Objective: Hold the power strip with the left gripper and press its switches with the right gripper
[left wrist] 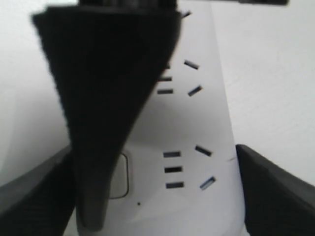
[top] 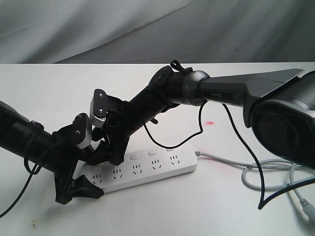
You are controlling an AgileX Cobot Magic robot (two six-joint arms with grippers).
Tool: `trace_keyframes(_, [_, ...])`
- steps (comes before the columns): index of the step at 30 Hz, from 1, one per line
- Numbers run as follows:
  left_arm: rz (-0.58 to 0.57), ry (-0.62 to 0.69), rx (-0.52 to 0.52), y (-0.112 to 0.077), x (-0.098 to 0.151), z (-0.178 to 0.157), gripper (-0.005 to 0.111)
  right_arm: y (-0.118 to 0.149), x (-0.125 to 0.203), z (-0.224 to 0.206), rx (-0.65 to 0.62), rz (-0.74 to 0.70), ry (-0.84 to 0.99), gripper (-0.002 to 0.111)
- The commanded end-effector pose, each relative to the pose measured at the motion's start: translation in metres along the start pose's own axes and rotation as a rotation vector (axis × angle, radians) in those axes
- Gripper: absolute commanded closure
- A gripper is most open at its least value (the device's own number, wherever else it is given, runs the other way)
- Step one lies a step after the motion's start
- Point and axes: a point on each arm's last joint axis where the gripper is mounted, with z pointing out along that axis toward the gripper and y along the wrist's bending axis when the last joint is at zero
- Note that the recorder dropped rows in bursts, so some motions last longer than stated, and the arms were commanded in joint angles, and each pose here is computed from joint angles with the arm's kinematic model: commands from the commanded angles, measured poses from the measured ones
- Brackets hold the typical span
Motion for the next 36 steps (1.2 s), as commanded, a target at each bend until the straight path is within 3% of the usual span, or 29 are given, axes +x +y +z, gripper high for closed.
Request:
trace_keyframes(1, [-0.014,-0.005,-0.007,0.001,-0.003,0.001,0.107,0.002,0.019,0.006,-0.022,-0.066,0.138,0.043])
trace_keyframes(28, [-0.014,-0.005,-0.007,0.001,-0.003,0.001,0.107,0.008,0.015,0.019,0.008,-0.15,0.226,0.043])
trace_keyframes(36, [-0.014,-0.005,-0.007,0.001,-0.003,0.001,0.107,0.006,0.007,0.006,-0.013,-0.055,0.13,0.043])
